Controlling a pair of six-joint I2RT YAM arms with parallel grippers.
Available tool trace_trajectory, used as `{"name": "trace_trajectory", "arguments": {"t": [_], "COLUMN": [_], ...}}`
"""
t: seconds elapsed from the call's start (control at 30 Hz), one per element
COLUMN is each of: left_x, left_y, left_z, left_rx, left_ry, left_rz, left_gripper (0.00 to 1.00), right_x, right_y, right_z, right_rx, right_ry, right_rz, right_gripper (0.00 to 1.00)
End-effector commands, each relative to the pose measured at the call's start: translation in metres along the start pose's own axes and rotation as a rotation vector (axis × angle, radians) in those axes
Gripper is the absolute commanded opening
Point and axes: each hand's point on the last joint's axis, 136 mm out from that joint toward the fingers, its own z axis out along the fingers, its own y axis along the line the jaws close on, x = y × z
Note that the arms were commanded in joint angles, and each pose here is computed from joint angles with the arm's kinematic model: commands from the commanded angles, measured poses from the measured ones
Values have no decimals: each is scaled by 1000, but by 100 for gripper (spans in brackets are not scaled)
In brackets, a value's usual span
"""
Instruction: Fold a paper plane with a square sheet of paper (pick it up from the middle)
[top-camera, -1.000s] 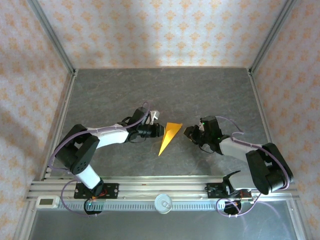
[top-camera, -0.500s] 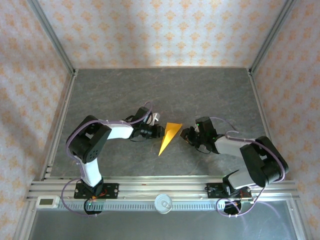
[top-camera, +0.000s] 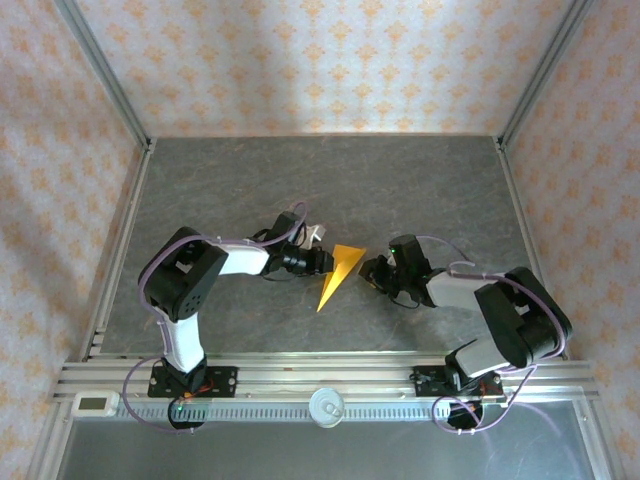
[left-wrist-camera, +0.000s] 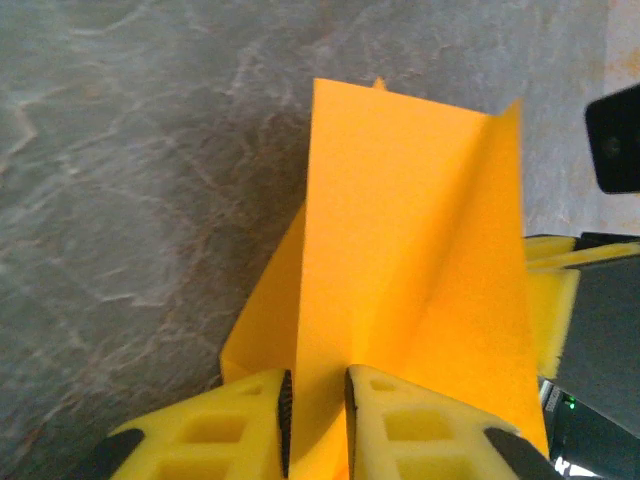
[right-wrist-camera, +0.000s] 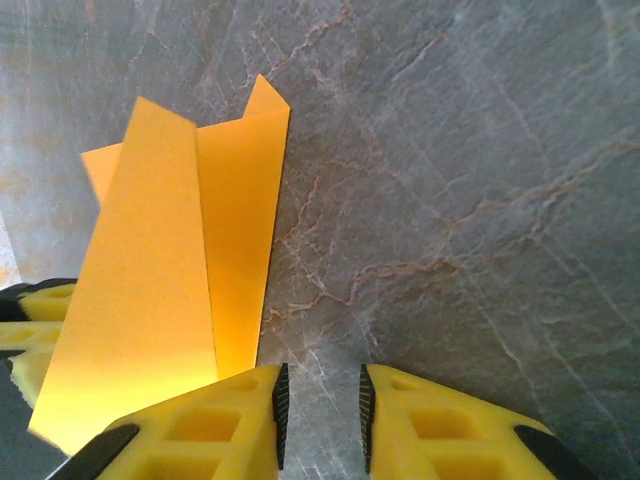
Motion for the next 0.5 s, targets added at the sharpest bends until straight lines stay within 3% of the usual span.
{"name": "trace_trajectory", "arguments": {"t": [0.0,0.2,0.47], "left_x": [-4,-14,-33], "left_y": [-17,-22,-1], "left_z": [-2,-19,-60], "left_rx": [66,25,-213], "left_ry": [-12,-105,-294], "left_rz": [56,96,115], "left_gripper": [15,5,1], "right_x": [-8,-12,-15], "right_y": [9,21,54], "right_z": [0,-10,-26], "right_rx": [-14,-50,-160], "right_ry": [-35,-62,-95], "right_rz": [-3,3,8], "right_gripper": [29,33,41]}}
